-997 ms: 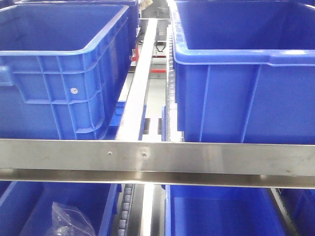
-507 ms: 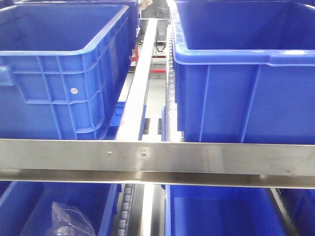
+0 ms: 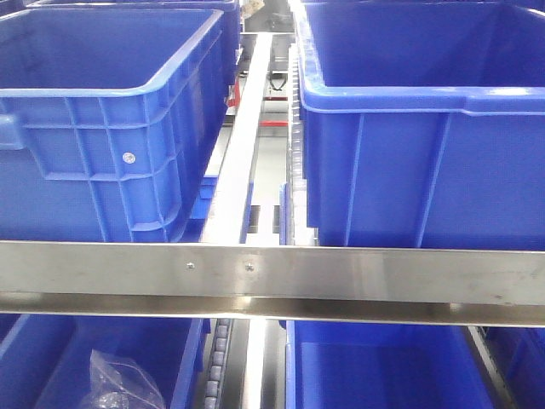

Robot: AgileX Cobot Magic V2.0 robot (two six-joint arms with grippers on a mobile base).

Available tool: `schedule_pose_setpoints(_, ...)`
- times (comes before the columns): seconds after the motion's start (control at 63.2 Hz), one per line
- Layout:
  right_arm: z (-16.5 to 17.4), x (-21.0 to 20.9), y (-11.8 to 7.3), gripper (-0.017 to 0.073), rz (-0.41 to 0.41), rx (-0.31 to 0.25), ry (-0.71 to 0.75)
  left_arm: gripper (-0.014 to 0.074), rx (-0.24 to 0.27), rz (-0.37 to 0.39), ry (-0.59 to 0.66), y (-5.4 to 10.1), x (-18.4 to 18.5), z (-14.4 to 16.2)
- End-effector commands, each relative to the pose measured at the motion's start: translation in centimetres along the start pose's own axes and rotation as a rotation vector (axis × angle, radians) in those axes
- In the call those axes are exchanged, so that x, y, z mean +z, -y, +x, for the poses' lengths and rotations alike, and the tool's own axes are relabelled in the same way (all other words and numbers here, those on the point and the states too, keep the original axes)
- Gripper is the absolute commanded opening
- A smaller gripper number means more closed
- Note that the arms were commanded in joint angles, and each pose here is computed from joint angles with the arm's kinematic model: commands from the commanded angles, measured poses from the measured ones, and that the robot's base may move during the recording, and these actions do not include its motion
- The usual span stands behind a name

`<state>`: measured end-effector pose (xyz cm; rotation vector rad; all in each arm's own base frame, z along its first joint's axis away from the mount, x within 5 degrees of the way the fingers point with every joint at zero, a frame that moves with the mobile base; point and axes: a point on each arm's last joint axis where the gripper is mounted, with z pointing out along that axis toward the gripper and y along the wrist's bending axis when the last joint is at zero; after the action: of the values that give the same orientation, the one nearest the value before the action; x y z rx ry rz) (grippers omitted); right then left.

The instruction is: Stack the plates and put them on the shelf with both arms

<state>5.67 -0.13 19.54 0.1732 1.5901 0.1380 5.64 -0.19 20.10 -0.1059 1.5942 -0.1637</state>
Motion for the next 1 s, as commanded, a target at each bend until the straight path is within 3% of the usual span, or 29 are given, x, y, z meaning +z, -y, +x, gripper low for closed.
schedule_pose_setpoints(0.0, -0.85, -0.18, -0.19, 0.0020, -0.020, -0.010, 0.106, 0.0096, -0.008, 0.034, 0.105, 0.25, -0.22, -0.79)
schedule_pose_setpoints(0.459, -0.85, -0.18, -0.19, 0.0020, -0.020, -0.010, 0.106, 0.0095, -0.010, 0.029, 0.086, 0.21, -0.18, -0.62)
schedule_pose_setpoints(0.601, -0.84, -0.18, -0.19, 0.0020, -0.020, -0.010, 0.105, 0.0096, 0.054, 0.028, 0.090, 0.22, -0.18, -0.65)
schedule_pose_setpoints(0.981, -0.84, -0.18, -0.19, 0.0020, -0.020, -0.010, 0.105, 0.0096, 0.050, 0.028, 0.090, 0.22, -0.18, -0.65)
